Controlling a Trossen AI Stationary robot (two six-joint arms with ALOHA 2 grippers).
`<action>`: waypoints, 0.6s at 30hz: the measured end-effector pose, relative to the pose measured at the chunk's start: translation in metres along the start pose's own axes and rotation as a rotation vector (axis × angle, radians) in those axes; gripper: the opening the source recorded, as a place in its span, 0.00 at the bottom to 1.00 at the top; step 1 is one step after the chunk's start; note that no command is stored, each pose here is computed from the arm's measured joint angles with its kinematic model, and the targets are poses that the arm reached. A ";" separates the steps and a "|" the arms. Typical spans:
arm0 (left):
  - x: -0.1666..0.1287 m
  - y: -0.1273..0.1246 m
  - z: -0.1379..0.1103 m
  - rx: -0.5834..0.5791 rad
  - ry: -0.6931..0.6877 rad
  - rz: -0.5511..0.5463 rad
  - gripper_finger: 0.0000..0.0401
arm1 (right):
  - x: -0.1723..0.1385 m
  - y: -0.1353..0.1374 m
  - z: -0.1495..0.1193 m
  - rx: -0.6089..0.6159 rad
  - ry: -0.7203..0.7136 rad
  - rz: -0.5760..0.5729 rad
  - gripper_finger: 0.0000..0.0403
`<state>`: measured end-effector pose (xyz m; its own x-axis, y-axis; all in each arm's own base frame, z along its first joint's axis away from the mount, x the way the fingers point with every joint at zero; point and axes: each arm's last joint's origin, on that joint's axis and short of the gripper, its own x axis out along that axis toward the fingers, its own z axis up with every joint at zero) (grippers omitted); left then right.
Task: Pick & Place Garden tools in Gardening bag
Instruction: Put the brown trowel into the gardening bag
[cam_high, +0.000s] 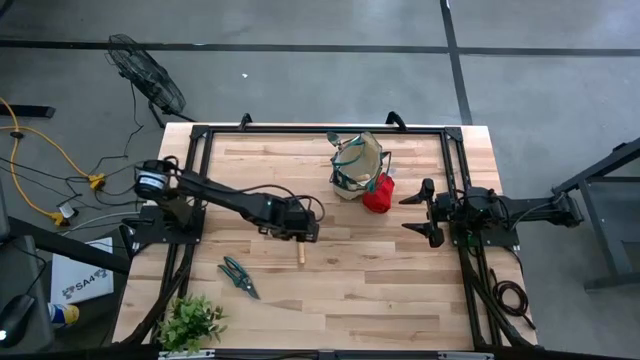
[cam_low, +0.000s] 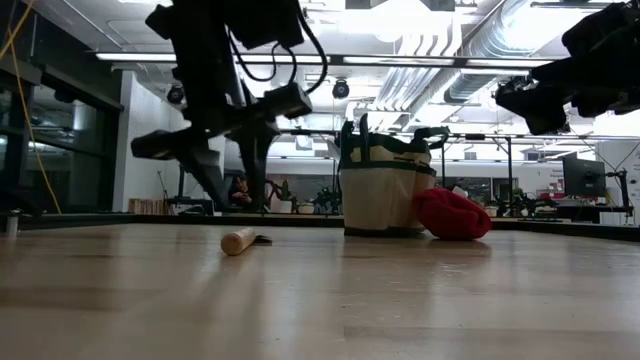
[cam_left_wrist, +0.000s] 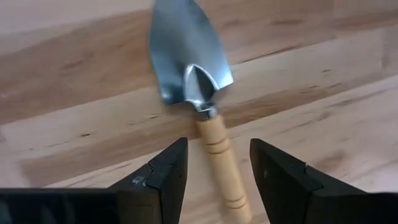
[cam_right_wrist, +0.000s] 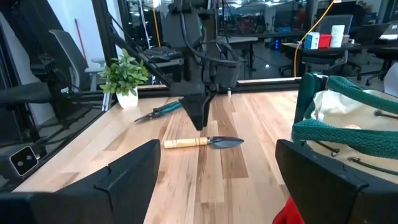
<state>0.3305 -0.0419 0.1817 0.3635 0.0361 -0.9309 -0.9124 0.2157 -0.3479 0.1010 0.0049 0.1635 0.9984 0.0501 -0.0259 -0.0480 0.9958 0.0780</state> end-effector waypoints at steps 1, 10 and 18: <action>0.003 -0.001 0.000 -0.006 0.008 -0.009 0.42 | 0.000 0.000 0.000 0.000 0.000 0.000 0.77; 0.011 -0.003 -0.002 -0.015 -0.016 -0.009 0.42 | 0.000 0.000 0.000 0.000 -0.001 0.000 0.77; 0.013 -0.003 -0.001 -0.016 -0.059 0.001 0.42 | 0.000 0.000 0.000 0.000 -0.001 0.000 0.77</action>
<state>0.3376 -0.0426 0.1702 0.3724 0.0940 -0.9233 -0.9156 0.1999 -0.3490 0.1010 0.0049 0.1636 0.9984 0.0504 -0.0250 -0.0483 0.9958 0.0780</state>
